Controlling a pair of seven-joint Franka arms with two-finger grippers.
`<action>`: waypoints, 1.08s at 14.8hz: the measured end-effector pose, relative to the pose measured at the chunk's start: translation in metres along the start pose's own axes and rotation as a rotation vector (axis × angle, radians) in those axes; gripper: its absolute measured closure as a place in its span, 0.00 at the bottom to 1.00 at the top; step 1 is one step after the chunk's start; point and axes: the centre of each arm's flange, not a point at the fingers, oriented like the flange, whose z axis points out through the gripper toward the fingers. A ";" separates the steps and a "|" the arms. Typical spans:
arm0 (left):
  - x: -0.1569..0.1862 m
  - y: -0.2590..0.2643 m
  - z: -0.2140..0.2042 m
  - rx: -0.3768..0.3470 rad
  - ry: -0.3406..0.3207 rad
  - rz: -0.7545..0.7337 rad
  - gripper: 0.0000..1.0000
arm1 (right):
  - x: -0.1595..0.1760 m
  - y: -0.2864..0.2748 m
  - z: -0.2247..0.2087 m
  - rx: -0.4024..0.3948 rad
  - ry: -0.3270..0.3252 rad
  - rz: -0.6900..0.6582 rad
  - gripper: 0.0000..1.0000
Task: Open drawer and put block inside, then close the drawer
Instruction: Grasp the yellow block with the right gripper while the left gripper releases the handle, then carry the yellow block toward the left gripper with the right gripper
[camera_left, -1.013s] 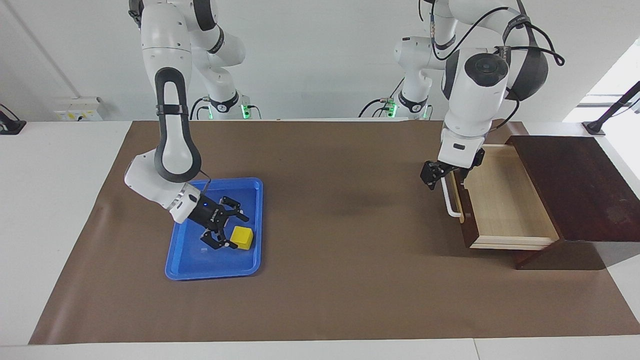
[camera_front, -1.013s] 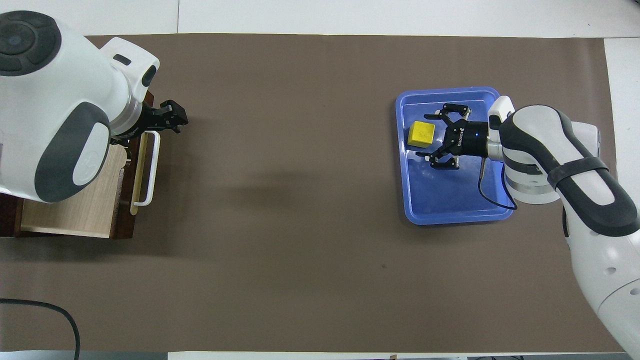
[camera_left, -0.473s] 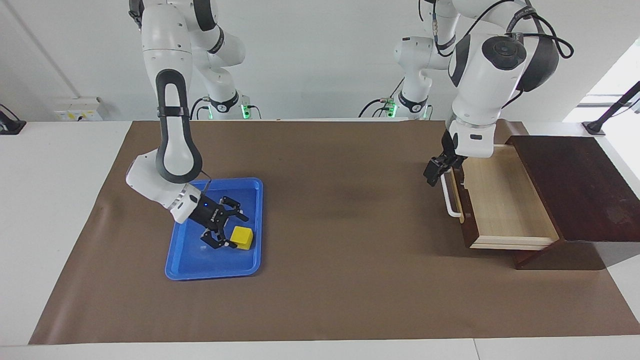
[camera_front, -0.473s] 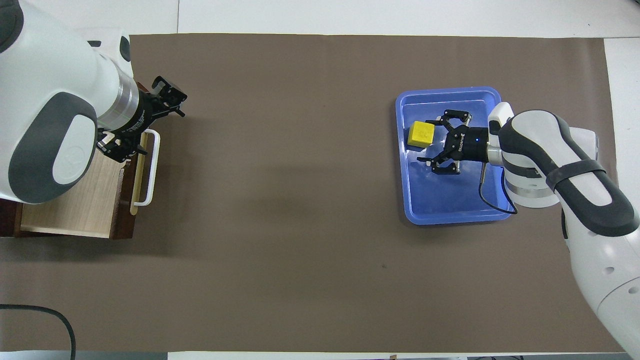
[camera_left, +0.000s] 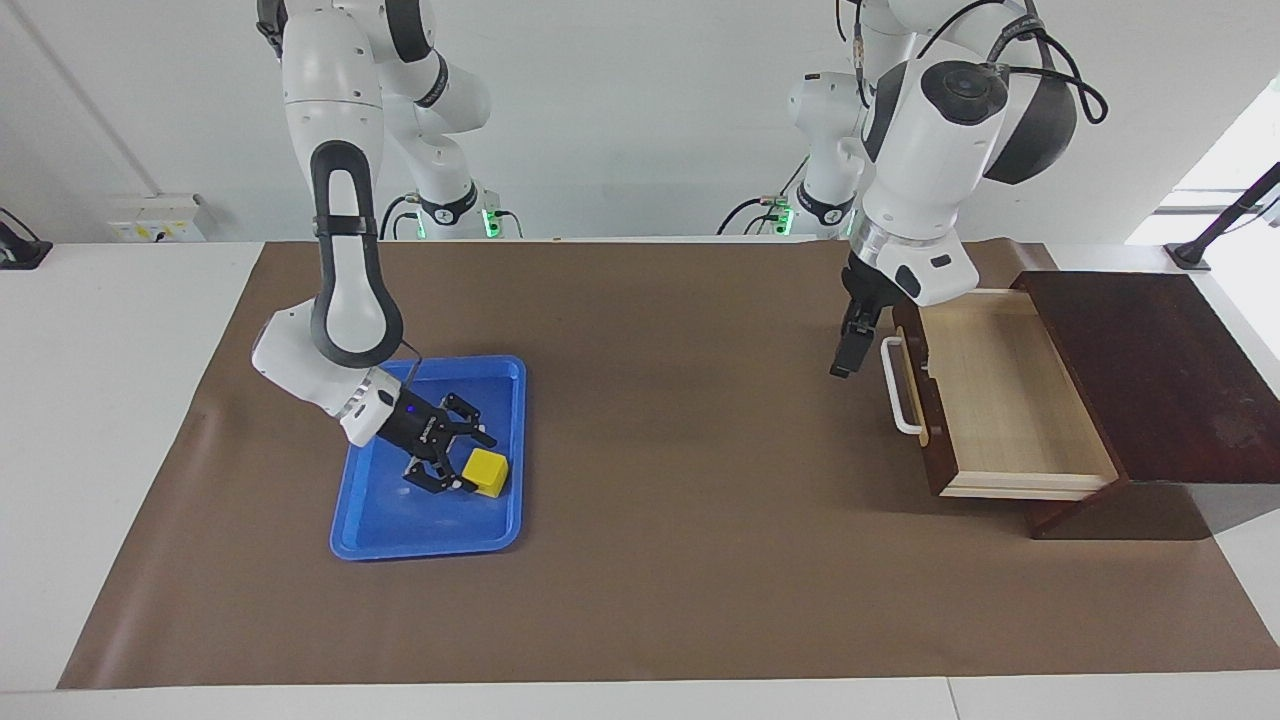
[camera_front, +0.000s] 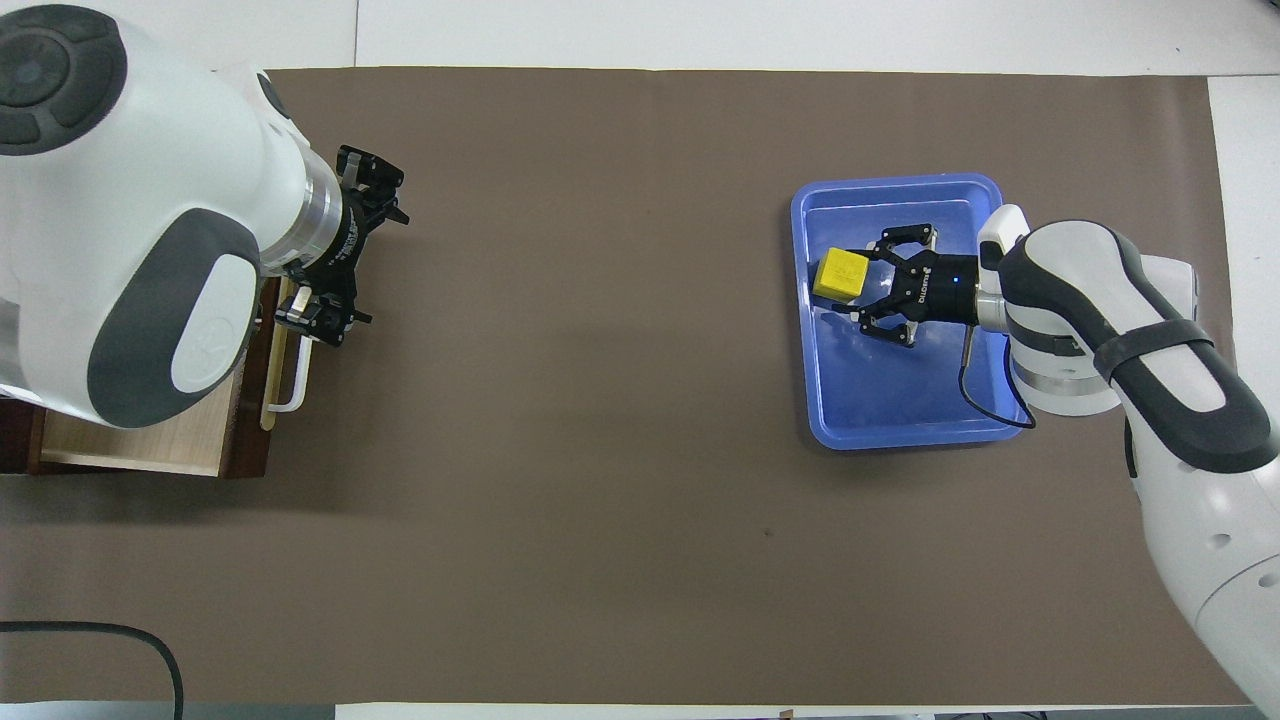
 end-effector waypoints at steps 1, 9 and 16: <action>-0.008 0.000 0.003 0.008 -0.020 -0.115 0.00 | 0.000 0.001 -0.001 -0.002 0.000 -0.001 0.45; -0.079 0.014 0.063 0.050 -0.011 -0.404 0.00 | 0.021 0.014 -0.009 0.022 0.063 -0.034 0.45; -0.071 0.016 0.064 0.039 0.017 -0.414 0.00 | 0.124 0.008 -0.032 0.106 0.024 -0.014 0.45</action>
